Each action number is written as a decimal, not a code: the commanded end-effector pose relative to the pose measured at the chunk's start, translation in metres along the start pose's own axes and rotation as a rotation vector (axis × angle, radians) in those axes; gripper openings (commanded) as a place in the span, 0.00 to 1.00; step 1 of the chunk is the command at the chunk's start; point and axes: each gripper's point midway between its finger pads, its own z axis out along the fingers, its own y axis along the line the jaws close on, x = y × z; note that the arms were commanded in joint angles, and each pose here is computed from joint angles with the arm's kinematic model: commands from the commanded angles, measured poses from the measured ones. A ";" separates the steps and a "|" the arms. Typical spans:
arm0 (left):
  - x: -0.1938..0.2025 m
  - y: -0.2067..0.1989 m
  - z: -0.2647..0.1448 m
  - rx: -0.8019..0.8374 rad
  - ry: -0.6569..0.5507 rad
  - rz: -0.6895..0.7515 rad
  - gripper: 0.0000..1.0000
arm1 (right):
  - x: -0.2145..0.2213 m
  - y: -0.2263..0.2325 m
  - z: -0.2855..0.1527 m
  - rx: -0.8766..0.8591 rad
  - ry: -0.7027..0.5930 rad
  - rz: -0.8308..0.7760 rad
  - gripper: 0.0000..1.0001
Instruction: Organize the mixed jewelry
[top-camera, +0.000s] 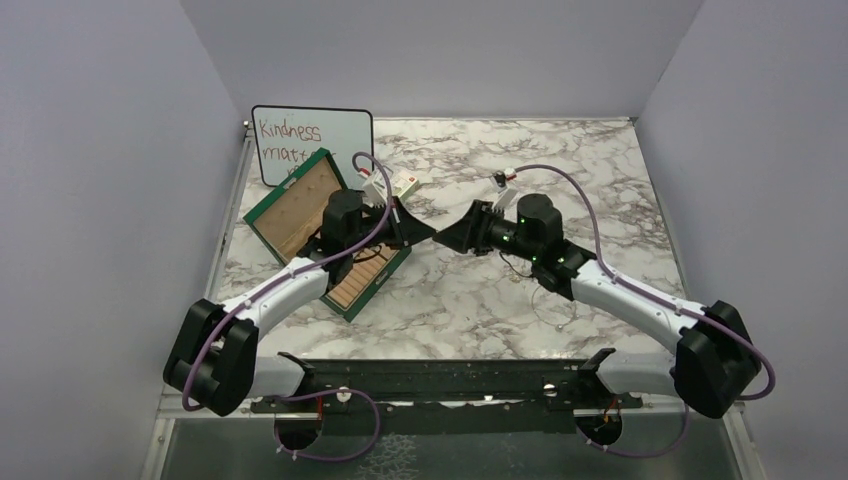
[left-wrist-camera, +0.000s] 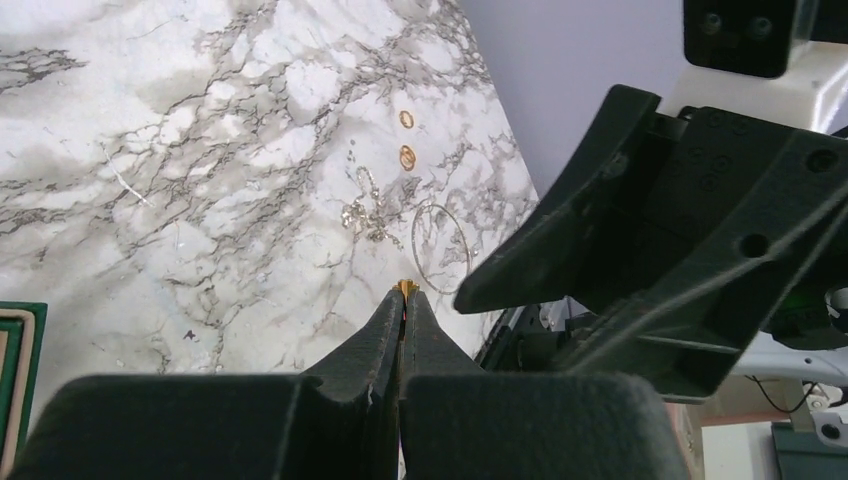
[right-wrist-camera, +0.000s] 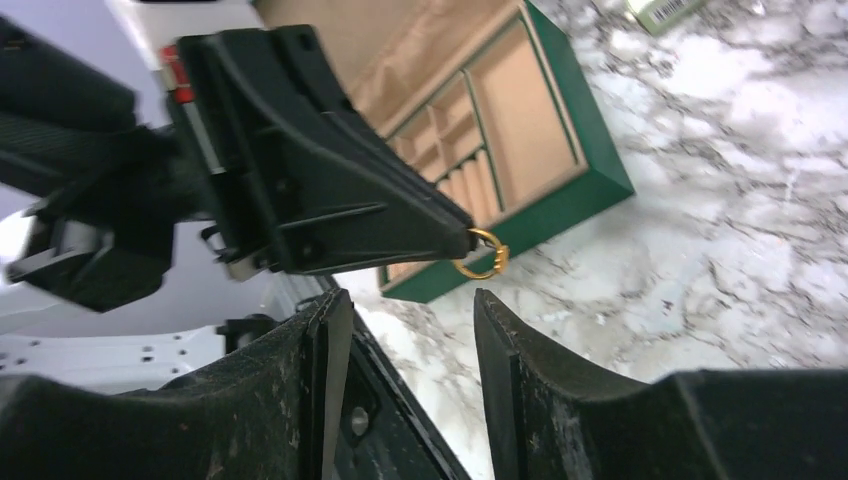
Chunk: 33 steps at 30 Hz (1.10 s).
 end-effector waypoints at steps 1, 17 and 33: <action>-0.024 -0.034 -0.011 0.106 0.000 0.049 0.00 | -0.024 0.044 -0.017 -0.169 -0.108 -0.002 0.53; -0.058 -0.140 -0.050 0.411 0.077 0.142 0.00 | -0.079 0.126 -0.052 -0.513 -0.283 0.196 0.67; -0.067 -0.163 -0.061 0.466 0.106 0.106 0.00 | -0.075 0.139 -0.077 -0.622 -0.327 0.163 0.38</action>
